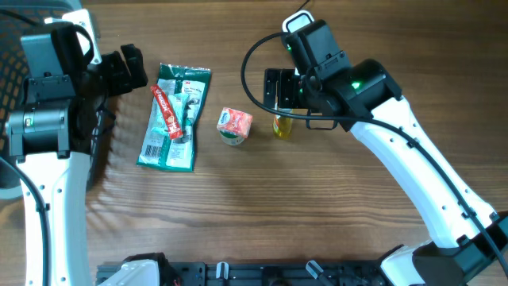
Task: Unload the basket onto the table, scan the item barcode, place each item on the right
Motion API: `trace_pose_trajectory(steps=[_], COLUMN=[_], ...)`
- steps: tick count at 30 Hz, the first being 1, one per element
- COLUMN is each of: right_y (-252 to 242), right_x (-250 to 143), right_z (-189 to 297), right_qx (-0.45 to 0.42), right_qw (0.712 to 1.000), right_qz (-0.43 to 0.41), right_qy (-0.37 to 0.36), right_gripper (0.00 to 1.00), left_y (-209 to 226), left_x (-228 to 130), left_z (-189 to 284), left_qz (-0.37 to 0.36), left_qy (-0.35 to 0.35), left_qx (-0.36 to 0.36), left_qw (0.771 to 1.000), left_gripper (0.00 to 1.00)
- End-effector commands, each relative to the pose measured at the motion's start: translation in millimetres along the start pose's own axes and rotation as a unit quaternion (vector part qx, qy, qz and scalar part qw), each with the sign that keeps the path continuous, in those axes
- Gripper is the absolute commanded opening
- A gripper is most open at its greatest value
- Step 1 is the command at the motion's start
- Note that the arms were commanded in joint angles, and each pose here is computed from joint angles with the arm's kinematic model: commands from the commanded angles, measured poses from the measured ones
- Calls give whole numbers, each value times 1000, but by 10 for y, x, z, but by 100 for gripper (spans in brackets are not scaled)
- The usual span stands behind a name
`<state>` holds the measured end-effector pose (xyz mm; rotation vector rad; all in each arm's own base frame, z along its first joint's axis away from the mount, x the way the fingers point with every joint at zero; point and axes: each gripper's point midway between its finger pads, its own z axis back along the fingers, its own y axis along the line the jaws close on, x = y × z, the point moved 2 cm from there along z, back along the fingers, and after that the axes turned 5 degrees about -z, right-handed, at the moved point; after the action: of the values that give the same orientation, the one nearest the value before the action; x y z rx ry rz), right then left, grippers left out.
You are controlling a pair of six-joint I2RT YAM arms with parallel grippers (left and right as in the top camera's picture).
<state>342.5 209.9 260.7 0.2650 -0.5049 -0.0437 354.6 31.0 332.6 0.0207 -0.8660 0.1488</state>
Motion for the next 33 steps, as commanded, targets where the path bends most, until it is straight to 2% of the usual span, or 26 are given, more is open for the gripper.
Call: trace_pose_trajectory(steps=[1, 24, 33], right_y=[-51, -100, -130], right_x=[-18, 4, -59], right_z=[-98, -125, -380], right_qx=[-15, -32, -51], right_qw=[1000, 999, 998], right_qz=[-6, -6, -3], right_qy=[7, 0, 26], right_gripper=[100, 100, 100], left_y=[21, 21, 21], left_x=[32, 32, 32], left_z=[12, 12, 12], left_qz=[-3, -3, -3], left_qy=[-5, -5, -5], left_qx=[4, 4, 4], left_qw=[1000, 1000, 1000], left_gripper=[100, 100, 100])
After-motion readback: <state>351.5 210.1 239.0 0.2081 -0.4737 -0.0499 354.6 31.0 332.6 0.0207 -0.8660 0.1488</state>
